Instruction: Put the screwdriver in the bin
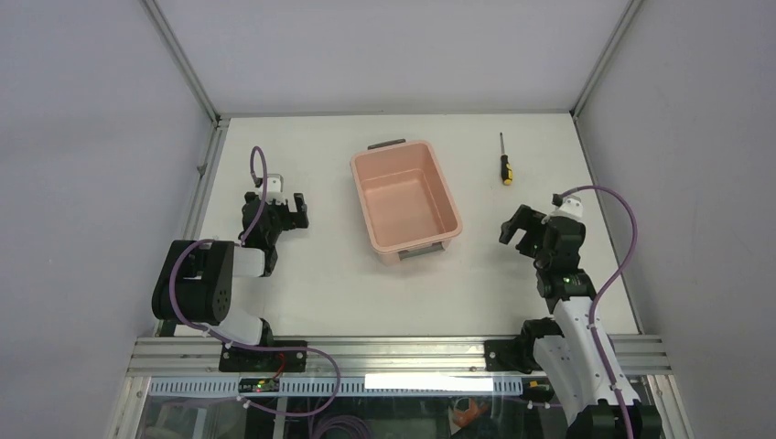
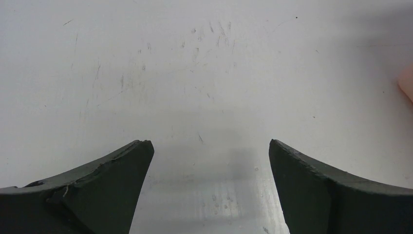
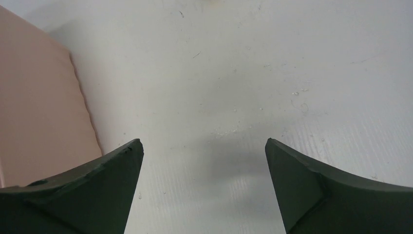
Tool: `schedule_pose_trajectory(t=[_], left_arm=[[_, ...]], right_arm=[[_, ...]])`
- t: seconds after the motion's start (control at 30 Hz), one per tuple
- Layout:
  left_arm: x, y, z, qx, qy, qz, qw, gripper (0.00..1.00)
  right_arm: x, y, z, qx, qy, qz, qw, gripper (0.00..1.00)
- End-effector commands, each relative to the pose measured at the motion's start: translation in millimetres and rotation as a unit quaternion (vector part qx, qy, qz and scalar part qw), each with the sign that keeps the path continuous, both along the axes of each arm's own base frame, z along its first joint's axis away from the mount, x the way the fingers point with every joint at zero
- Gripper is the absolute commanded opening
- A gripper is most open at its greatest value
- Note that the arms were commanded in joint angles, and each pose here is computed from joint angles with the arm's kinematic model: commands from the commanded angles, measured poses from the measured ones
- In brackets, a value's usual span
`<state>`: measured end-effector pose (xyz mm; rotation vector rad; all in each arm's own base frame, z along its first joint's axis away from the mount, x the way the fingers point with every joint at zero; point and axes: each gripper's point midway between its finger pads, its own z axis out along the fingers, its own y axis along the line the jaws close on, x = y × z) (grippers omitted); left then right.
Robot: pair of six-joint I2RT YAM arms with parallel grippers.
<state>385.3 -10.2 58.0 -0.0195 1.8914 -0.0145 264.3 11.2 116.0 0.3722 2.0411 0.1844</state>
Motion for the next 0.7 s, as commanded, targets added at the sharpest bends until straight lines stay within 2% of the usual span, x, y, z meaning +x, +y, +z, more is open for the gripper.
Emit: schedule_pose_trajectory(t=[0.0,0.4,0.53,0.67], left_arm=[[8.6,-6.4,20.9,-0.012,-0.033,-0.008,0.999,0.99],[8.6,-5.8,20.6,-0.012,-0.032,-0.007,0.999,0.99],[8.6,-6.1,20.9,-0.012,-0.033,-0.007,0.999,0.99],[8.6,-5.8,20.9,-0.012,-0.033,-0.007,0.999,0.99]], right_arm=[[6.4,1.8,11.2,0.009,-0.018,-0.004,1.0,0.99],[20.9,5.2,18.7,0.012,0.008,0.004,1.0,0.99],[44.2,0.6,31.6,0.01,0.044,-0.013,0.999,0.99],[88.0,8.3,53.4,0.015,0.086,0.007,0.996,0.99]])
